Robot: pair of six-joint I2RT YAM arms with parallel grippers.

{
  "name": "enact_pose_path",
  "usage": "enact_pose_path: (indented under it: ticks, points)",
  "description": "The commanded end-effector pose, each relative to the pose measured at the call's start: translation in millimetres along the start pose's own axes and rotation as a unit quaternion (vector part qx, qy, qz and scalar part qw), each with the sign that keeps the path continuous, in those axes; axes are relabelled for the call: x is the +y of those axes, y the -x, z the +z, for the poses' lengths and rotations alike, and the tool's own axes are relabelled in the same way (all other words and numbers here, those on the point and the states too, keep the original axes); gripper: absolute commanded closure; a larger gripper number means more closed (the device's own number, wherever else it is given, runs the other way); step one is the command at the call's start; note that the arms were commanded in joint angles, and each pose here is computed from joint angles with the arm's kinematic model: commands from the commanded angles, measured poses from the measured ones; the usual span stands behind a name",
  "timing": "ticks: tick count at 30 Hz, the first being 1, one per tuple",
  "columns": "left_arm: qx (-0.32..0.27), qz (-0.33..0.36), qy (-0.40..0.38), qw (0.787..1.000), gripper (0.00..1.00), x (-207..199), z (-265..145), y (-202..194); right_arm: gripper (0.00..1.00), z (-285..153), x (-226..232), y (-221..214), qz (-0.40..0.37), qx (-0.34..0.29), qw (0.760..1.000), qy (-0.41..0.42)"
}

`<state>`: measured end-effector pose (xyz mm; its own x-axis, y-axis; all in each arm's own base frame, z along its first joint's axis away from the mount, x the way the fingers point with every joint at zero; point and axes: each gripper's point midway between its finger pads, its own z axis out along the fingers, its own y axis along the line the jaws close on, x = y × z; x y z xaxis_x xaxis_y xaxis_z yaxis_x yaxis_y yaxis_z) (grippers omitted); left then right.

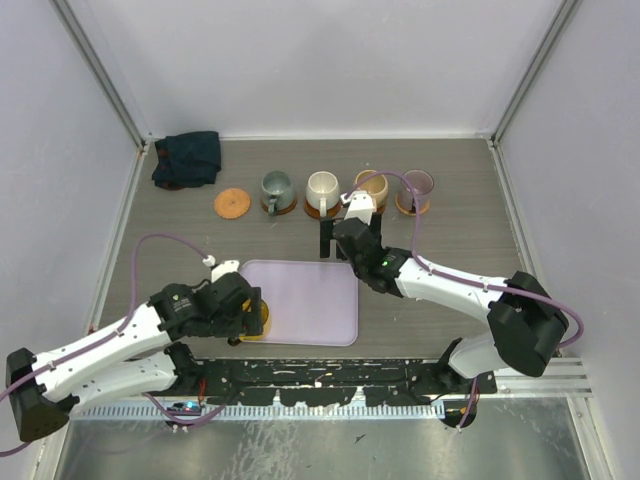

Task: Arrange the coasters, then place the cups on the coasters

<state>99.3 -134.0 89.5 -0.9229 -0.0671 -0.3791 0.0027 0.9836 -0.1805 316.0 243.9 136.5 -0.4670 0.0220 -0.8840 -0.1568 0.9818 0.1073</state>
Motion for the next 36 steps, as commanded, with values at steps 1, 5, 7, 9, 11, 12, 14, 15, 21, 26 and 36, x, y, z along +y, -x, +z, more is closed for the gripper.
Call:
enact_pose_path:
  ticks: [1,5,7,9,11,12,14,15,21,26,36]
  points:
    - [0.011,0.010,0.015,1.000,0.01,4,15,-9,0.02,-5,7,20,0.028,-0.031,0.999,0.014]
    - [0.015,0.016,0.001,1.000,0.07,-3,17,-10,0.02,-6,7,20,0.030,-0.033,0.999,0.014]
    - [0.016,0.018,-0.001,1.000,0.10,-4,15,-12,0.02,-6,6,20,0.030,-0.033,0.999,0.013]
    - [0.017,0.016,0.001,1.000,0.10,-3,14,-13,0.02,-6,5,19,0.030,-0.033,0.999,0.013]
    - [0.017,0.015,0.002,1.000,0.08,-1,12,-14,0.02,-6,5,17,0.029,-0.030,0.999,0.013]
    - [0.013,0.015,-0.001,1.000,0.07,-1,10,-14,0.02,-5,5,15,0.029,-0.028,0.999,0.013]
    - [0.006,0.012,-0.006,1.000,0.06,-1,8,-12,0.02,-3,6,12,0.029,-0.024,0.999,0.014]
    - [0.002,0.011,-0.008,1.000,0.06,-1,6,-10,0.02,-2,7,10,0.028,-0.021,0.999,0.014]
    - [-0.024,0.006,-0.021,0.999,0.03,-4,-3,0,0.02,3,15,5,0.025,-0.007,0.999,0.024]
    - [-0.024,0.014,-0.025,0.999,0.03,-7,-5,2,0.03,3,19,10,0.022,-0.007,0.999,0.027]
    - [-0.028,0.022,0.000,0.999,0.07,0,7,1,0.03,3,18,8,0.025,-0.005,0.999,0.027]
